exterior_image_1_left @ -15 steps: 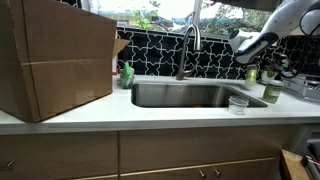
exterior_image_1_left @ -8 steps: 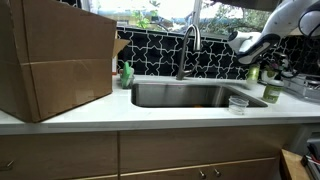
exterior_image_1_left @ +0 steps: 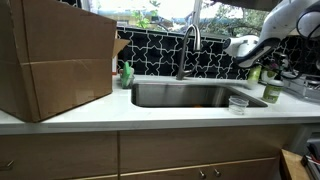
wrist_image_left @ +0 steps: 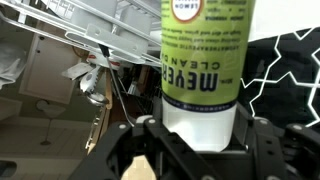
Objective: Make all the bottles laying down stand vertically on the right side of the sink
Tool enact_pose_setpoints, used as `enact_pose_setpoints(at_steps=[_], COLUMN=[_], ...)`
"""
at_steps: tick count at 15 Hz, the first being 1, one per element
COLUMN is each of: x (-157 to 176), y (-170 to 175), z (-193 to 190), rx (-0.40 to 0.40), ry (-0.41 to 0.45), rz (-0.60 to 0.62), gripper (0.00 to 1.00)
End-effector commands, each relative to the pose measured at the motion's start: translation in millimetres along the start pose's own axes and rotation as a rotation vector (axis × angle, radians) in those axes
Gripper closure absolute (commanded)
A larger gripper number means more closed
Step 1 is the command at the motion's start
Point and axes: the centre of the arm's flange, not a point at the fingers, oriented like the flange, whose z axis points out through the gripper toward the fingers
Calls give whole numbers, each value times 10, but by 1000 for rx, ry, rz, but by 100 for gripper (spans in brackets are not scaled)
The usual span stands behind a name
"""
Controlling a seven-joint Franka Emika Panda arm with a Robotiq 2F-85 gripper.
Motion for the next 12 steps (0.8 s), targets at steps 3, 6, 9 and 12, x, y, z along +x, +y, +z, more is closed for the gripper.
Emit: enact_pose_setpoints(at_steps=[3, 6, 9, 12], x=[-283, -412, -495, -602], y=[-15, -40, -40, -49], z=[-33, 1, 57, 80], rx=[-63, -97, -127, -148], ry=[67, 99, 112, 126], rz=[27, 26, 25, 34], gripper=[59, 59, 59, 59])
